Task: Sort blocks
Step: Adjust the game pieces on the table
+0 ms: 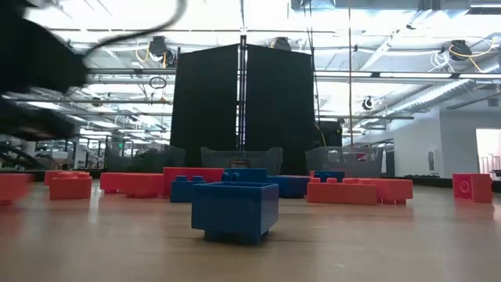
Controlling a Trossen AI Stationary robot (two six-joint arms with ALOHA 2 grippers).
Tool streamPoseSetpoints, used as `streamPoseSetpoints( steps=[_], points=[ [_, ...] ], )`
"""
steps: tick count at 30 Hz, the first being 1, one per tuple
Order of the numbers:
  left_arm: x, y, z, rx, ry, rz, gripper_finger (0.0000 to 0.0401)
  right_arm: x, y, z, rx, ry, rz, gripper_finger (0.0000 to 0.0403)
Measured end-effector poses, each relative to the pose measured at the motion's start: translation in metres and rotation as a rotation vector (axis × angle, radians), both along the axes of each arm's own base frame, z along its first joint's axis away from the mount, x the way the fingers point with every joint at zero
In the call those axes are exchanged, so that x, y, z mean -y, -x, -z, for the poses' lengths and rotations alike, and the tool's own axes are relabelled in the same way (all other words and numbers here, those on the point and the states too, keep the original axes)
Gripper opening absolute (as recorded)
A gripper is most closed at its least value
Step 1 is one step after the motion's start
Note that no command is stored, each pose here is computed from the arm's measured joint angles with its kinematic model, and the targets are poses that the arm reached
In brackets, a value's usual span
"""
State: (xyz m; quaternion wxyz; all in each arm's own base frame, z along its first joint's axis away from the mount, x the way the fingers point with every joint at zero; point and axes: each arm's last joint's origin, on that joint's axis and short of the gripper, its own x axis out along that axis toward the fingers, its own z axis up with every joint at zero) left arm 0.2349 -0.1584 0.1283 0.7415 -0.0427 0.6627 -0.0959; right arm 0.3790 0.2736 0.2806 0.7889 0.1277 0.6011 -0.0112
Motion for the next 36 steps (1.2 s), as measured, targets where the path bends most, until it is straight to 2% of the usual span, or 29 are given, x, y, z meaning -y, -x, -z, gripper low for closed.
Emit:
streamPoseSetpoints(
  steps=[3, 7, 10, 11, 15, 17, 20, 23, 27, 29, 31, 36],
  points=[
    [-0.022, -0.015, 0.0, 0.032, -0.012, -0.011, 0.0, 0.005, -0.003, 0.0, 0.013, 0.018, 0.031, 0.0256],
    [-0.049, -0.035, -0.001, 0.107, -0.015, -0.04, 0.0, 0.016, -0.006, 0.001, 0.044, 0.131, 0.128, 0.0256],
    [-0.067, -0.054, -0.009, 0.209, -0.076, -0.09, 0.0, 0.026, -0.003, 0.002, 0.023, 0.221, 0.199, 0.0256],
    [-0.073, -0.06, -0.011, 0.252, -0.129, -0.107, 0.0, 0.029, -0.002, 0.002, 0.009, 0.242, 0.213, 0.0256],
    [-0.09, -0.086, -0.034, 0.407, -0.206, -0.166, 0.0, 0.037, -0.002, 0.003, -0.027, 0.273, 0.237, 0.0256],
    [-0.096, -0.096, -0.048, 0.428, -0.188, -0.193, 0.0, 0.037, -0.002, 0.003, -0.024, 0.267, 0.242, 0.0256],
    [-0.1, -0.099, -0.081, 0.402, -0.182, -0.201, 0.0, 0.037, -0.003, 0.003, -0.022, 0.261, 0.242, 0.0256],
    [-0.097, -0.085, -0.111, 0.327, -0.245, -0.216, 0.0, 0.036, -0.002, 0.003, -0.021, 0.261, 0.234, 0.0256],
    [-0.105, -0.05, -0.12, 0.134, -0.417, -0.366, 0.0, 0.034, -0.002, 0.002, -0.014, 0.255, 0.234, 0.0256],
    [-0.111, -0.03, -0.111, 0.013, -0.485, -0.435, 0.0, 0.034, -0.002, 0.002, -0.011, 0.255, 0.233, 0.0256],
    [-0.115, -0.012, -0.098, -0.04, -0.502, -0.489, 0.0, 0.033, -0.002, 0.002, -0.005, 0.262, 0.232, 0.0256],
    [-0.12, 0.035, -0.061, -0.053, -0.447, -0.644, 0.0, 0.03, 0.0, 0.002, 0.011, 0.283, 0.223, 0.0256]
  ],
)
